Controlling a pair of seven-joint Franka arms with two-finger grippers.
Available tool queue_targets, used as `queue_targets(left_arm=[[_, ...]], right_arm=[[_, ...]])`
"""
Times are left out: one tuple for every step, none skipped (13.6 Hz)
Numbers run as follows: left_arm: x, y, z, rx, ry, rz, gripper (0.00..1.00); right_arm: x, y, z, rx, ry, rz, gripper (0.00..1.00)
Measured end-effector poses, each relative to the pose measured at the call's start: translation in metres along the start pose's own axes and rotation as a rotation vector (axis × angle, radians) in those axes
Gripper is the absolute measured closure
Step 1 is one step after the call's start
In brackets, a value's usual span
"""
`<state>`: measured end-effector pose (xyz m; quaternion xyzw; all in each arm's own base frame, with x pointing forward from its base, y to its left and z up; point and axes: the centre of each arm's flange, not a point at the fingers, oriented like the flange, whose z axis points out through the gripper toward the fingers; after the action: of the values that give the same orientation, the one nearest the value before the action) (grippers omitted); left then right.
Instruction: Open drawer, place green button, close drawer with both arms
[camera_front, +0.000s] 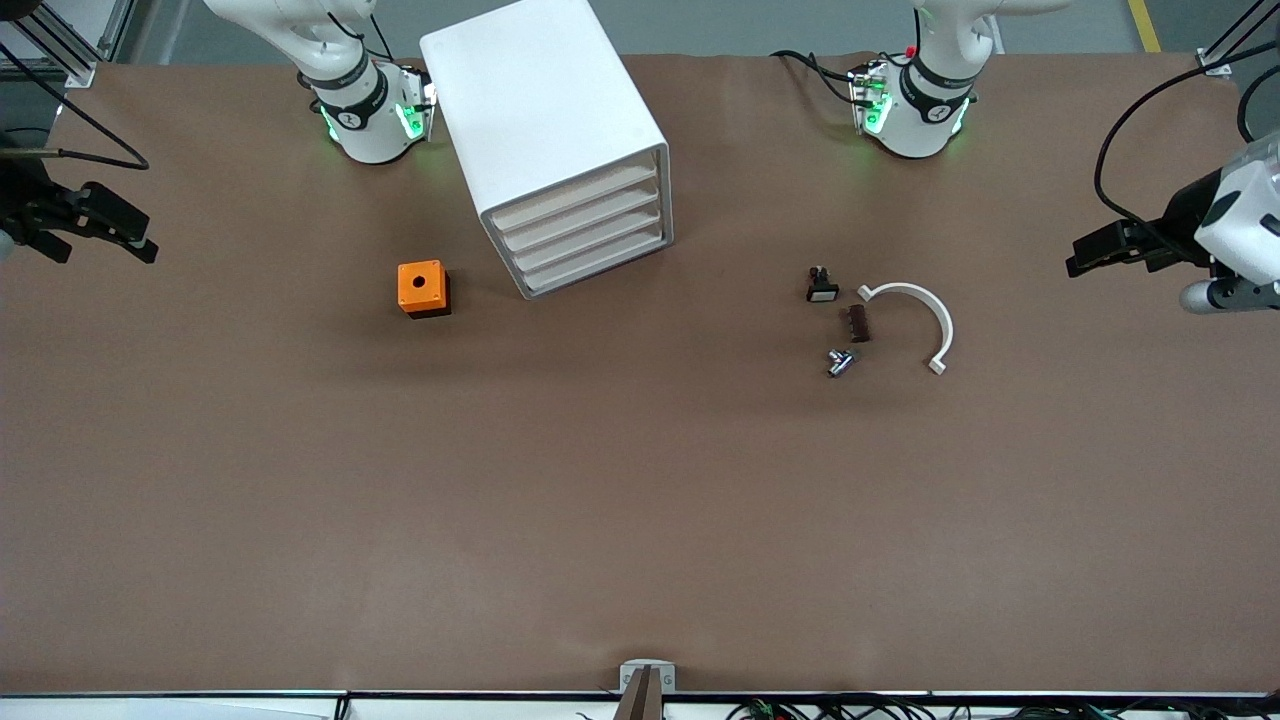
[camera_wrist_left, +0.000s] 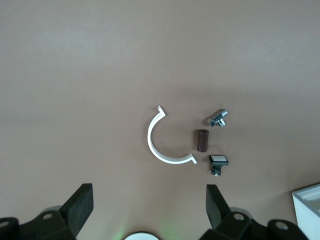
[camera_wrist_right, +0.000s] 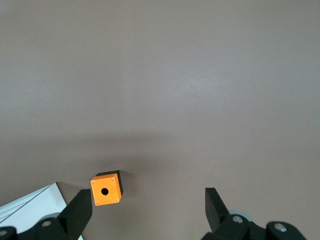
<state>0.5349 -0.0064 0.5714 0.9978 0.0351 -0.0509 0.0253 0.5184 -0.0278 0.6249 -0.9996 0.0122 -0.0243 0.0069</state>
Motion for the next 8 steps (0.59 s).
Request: queue_targets(left_arm=[[-0.006,-0.001,0.001,0.002,0.015,0.001,0.0],[-0.009,-0.001,0.002,0.002,0.029,0.002,0.0],[-0.01,0.0,0.001,0.001,0.046,0.004,0.0],[-0.01,0.001,0.0,0.001,0.062,0.007,0.0],[-0.009,0.003,-0.002,0.0,0.079,0.009,0.0],[-0.007,0.004,-0.003,-0.001,0.095,0.011,0.0],[-0.004,0.005,-0.003,-0.002,0.112,0.012,0.0],[0.0,0.005,-0.002,-0.003,0.128,0.014,0.0]], right_arm=[[0.0,0.0,0.0,0.0,0.0,0.0,0.0],[0.0,0.0,0.0,0.0,0.0,0.0,0.0],[0.0,0.0,0.0,0.0,0.0,0.0,0.0],[0.0,0.0,0.0,0.001,0.0,0.0,0.0],[0.0,0.0,0.0,0.001,0.0,0.0,0.0],[0.0,0.0,0.0,0.001,-0.001,0.0,0.0],[0.0,0.0,0.0,0.002,-0.001,0.0,0.0],[0.0,0.0,0.0,0.002,-0.001,0.0,0.0]])
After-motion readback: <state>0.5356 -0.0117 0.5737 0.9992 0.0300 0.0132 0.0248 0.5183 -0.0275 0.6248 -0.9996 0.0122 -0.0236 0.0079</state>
